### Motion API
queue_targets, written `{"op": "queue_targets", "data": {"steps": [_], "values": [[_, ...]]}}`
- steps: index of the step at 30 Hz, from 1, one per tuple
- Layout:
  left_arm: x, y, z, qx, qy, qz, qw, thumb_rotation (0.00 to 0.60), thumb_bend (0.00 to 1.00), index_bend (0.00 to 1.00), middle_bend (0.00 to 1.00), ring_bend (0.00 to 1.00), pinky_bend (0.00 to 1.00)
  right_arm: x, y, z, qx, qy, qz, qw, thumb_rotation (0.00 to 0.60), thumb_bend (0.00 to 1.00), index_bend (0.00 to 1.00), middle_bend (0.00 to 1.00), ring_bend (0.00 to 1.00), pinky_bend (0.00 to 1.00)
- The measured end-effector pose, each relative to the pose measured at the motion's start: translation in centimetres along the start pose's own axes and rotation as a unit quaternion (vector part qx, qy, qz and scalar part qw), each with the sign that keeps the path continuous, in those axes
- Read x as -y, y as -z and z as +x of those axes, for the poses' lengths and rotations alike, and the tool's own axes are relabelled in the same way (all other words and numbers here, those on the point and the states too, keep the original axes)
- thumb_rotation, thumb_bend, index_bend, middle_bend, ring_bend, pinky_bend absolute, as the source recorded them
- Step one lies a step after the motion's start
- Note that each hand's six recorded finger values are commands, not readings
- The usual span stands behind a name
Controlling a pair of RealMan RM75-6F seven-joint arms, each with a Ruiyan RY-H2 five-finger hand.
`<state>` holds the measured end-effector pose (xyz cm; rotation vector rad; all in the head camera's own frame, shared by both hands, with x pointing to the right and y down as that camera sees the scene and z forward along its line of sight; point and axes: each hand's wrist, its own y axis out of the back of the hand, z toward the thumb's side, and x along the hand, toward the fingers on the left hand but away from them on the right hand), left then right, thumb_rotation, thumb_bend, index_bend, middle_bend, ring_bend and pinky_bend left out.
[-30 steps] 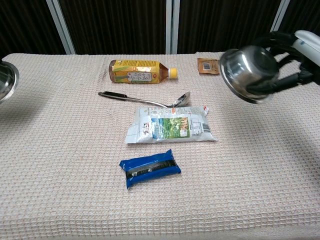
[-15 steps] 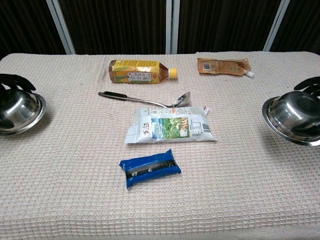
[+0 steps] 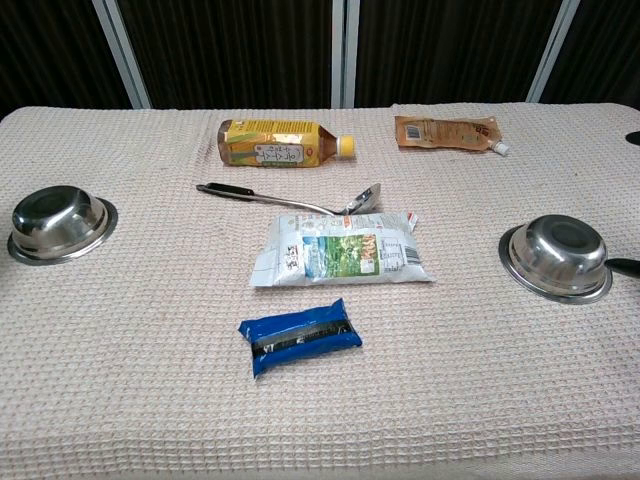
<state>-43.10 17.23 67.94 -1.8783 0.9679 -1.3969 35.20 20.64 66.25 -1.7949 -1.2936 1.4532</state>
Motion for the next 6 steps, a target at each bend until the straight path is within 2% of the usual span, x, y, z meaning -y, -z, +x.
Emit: {"op": "queue_targets", "data": {"steps": [3,6], "values": [[0.0,0.7,-4.1,-0.036,-0.026,-0.008,0.9990,0.600,0.00,0.00,0.00,0.00,0.10,0.8,1.3,1.4,0.007,-0.002,0.014,0.9999,0.600,0.00,0.00,0.00,0.00,0.00],[0.6,1.5,-7.9,-0.078,-0.038,-0.015,0.9961,0.600,0.00,0.00,0.00,0.00,0.09,1.5,2.1,2.5,0.015,-0.008,0.015,0.9998,0.600,0.00,0.00,0.00,0.00,0.00]]}}
